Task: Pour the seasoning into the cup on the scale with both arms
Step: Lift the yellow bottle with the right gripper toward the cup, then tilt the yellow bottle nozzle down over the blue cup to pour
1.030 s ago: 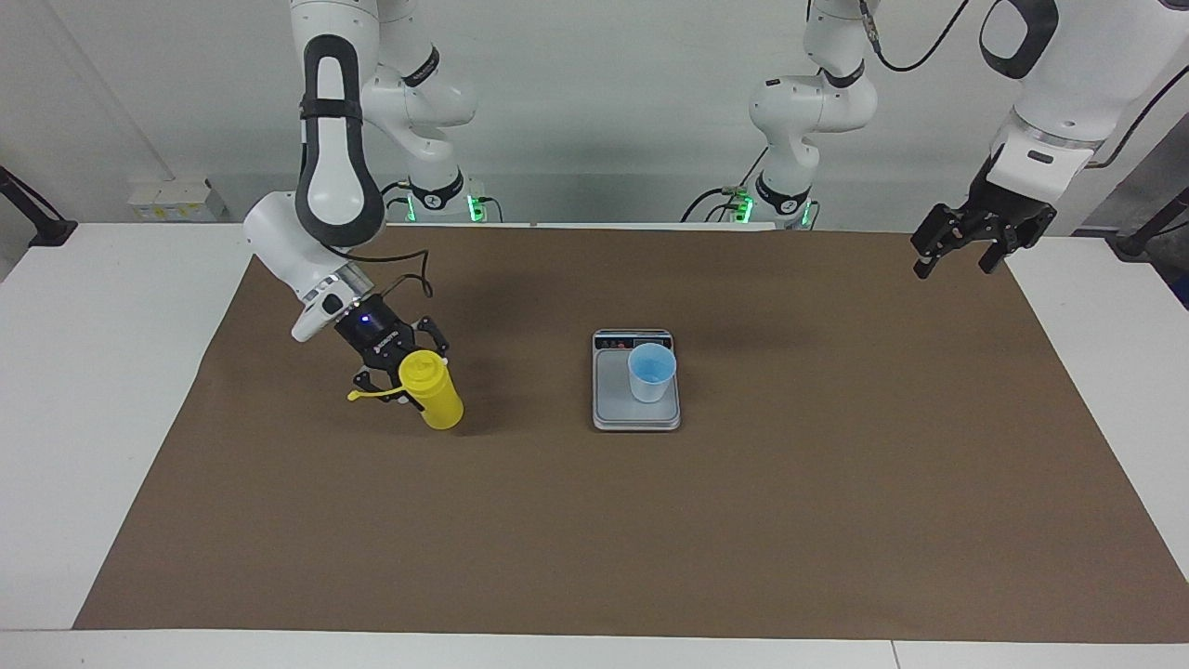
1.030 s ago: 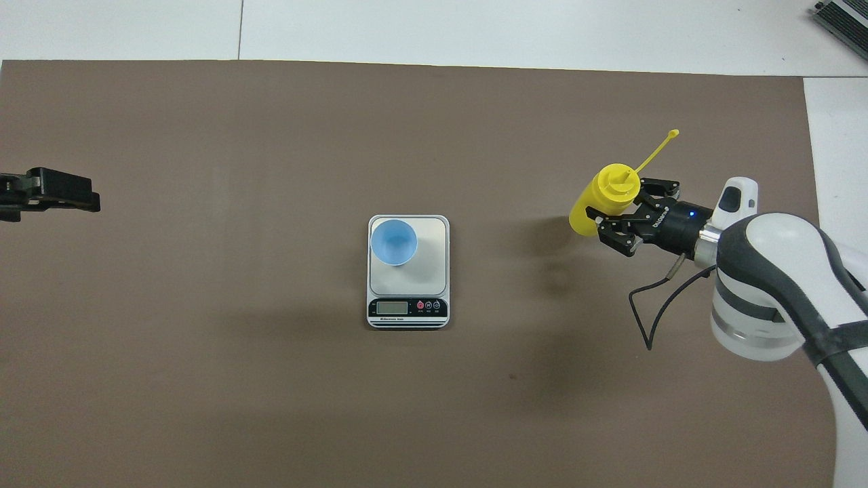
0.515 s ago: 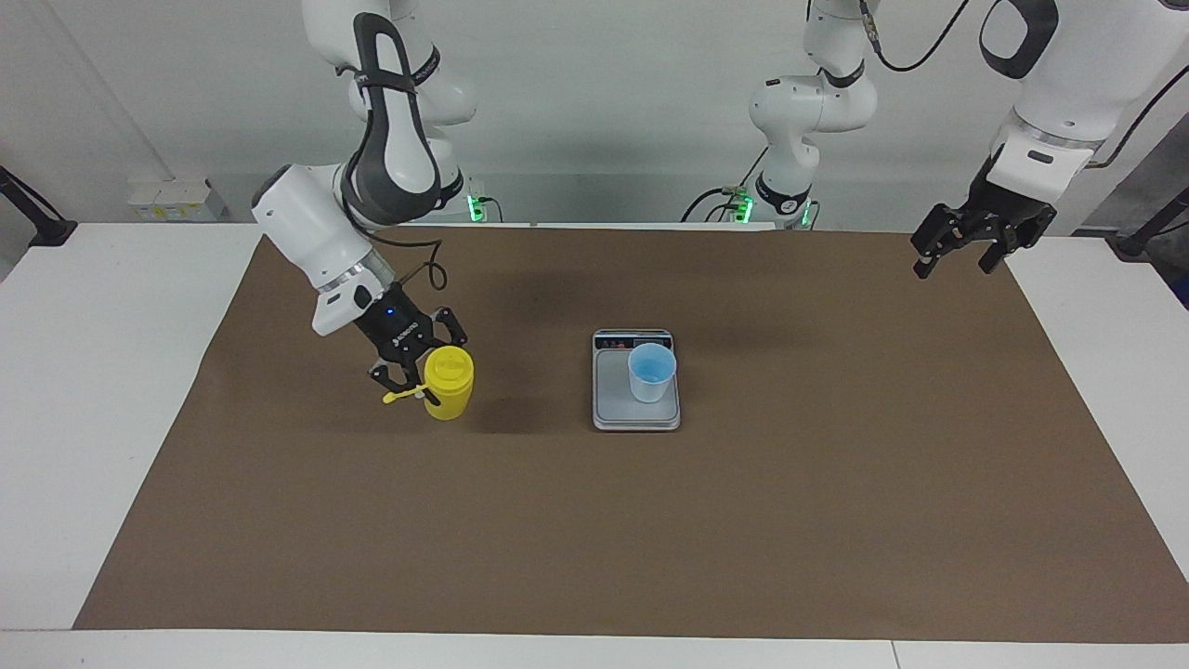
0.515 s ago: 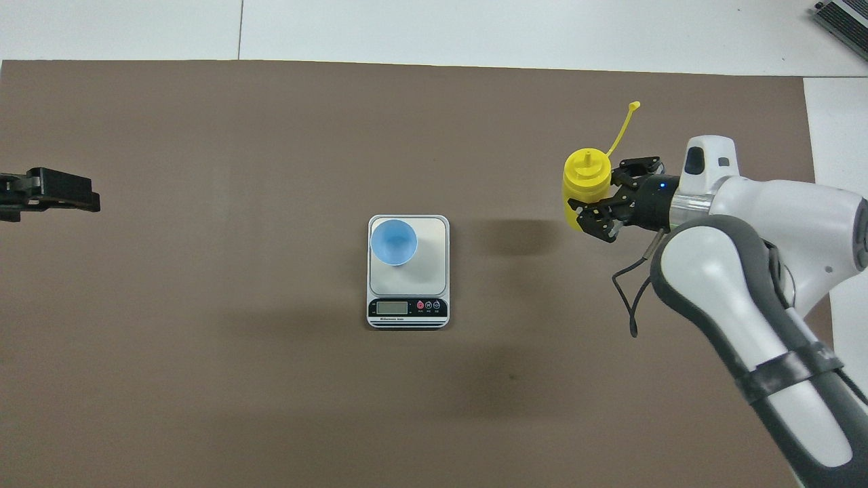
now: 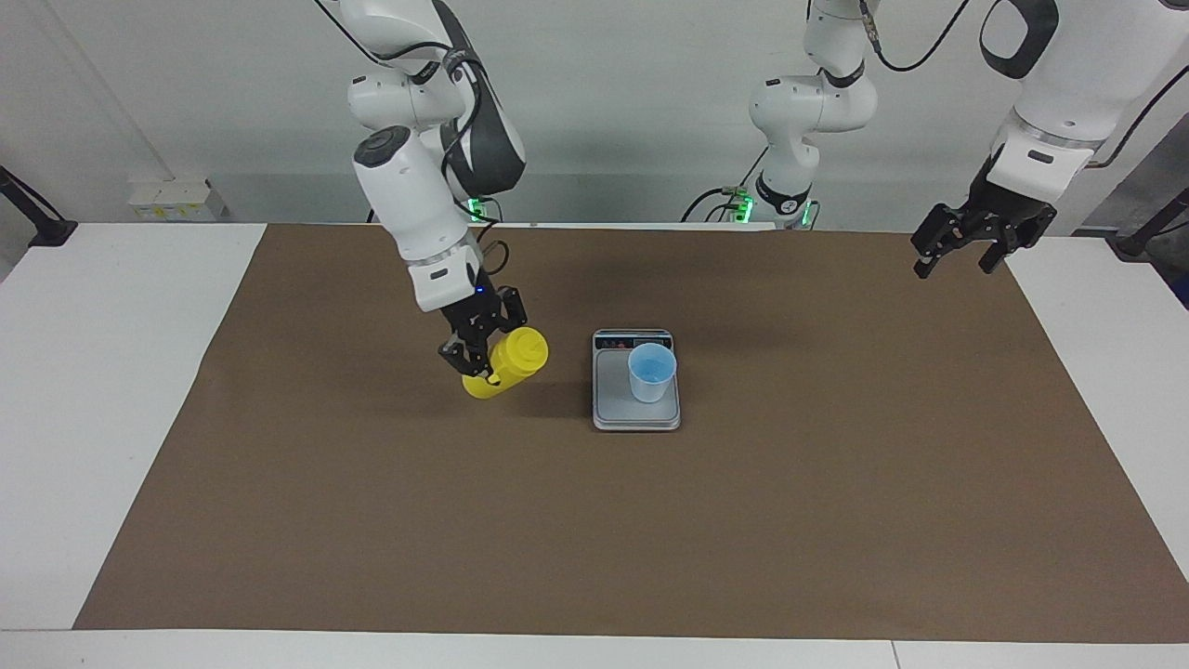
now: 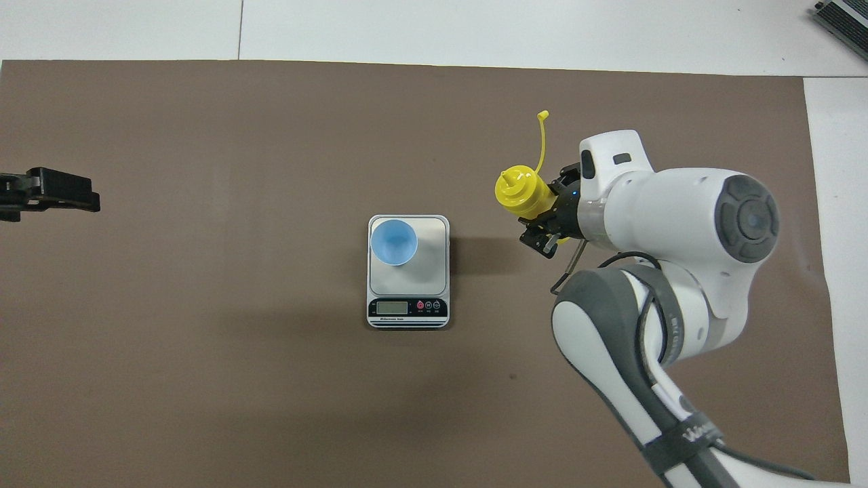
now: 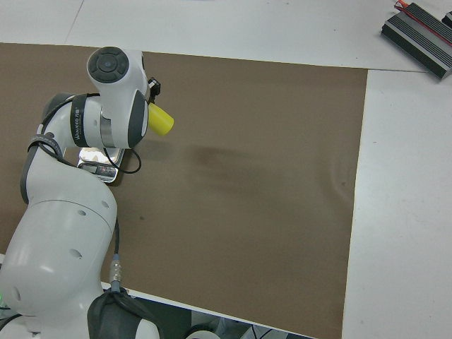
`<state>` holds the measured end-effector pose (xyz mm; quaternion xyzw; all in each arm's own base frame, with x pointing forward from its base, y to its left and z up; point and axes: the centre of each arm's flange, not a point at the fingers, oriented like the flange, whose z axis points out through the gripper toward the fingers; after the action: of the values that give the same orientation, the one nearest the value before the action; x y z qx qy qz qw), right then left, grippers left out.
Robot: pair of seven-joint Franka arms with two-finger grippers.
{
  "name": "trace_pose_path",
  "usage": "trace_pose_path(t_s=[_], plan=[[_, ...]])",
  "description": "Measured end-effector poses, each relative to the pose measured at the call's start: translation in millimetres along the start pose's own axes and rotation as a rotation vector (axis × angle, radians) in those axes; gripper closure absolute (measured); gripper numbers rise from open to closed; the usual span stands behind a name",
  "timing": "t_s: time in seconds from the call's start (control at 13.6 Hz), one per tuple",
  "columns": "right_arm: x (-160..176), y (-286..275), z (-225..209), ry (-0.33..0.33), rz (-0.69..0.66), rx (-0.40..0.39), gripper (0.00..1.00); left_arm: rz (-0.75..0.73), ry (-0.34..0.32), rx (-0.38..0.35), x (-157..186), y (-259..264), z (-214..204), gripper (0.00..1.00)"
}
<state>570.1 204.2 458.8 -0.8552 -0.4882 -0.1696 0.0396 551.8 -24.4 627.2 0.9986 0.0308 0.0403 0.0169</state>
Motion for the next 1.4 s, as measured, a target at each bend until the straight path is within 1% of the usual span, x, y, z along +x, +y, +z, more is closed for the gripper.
trace_pose_path(t_s=[0.07, 0.22, 0.44, 0.66, 0.81, 1.03, 1.4], plan=[[10, -11, -1, -0.035, -0.023, -0.022, 0.43, 0.000, 0.000, 0.000, 0, 0, 0, 0.00], [25, -27, -3, -0.074, -0.058, -0.063, 0.43, 0.000, 0.000, 0.000, 0, 0, 0, 0.00], [36, -34, -11, -0.128, -0.070, -0.091, 0.43, 0.000, 0.000, 0.000, 0, 0, 0, 0.00], [46, -36, -24, -0.185, -0.109, -0.163, 0.43, 0.000, 0.000, 0.000, 0, 0, 0, 0.00], [60, -52, -20, -0.207, -0.140, -0.213, 0.43, 0.000, 0.000, 0.000, 0, 0, 0, 0.00], [84, -62, -7, -0.239, -0.186, -0.259, 0.43, 0.000, 0.000, 0.000, 0, 0, 0, 0.00], [107, -67, 22, -0.309, -0.345, -0.370, 0.43, 0.000, 0.000, 0.000, 0, 0, 0, 0.00]])
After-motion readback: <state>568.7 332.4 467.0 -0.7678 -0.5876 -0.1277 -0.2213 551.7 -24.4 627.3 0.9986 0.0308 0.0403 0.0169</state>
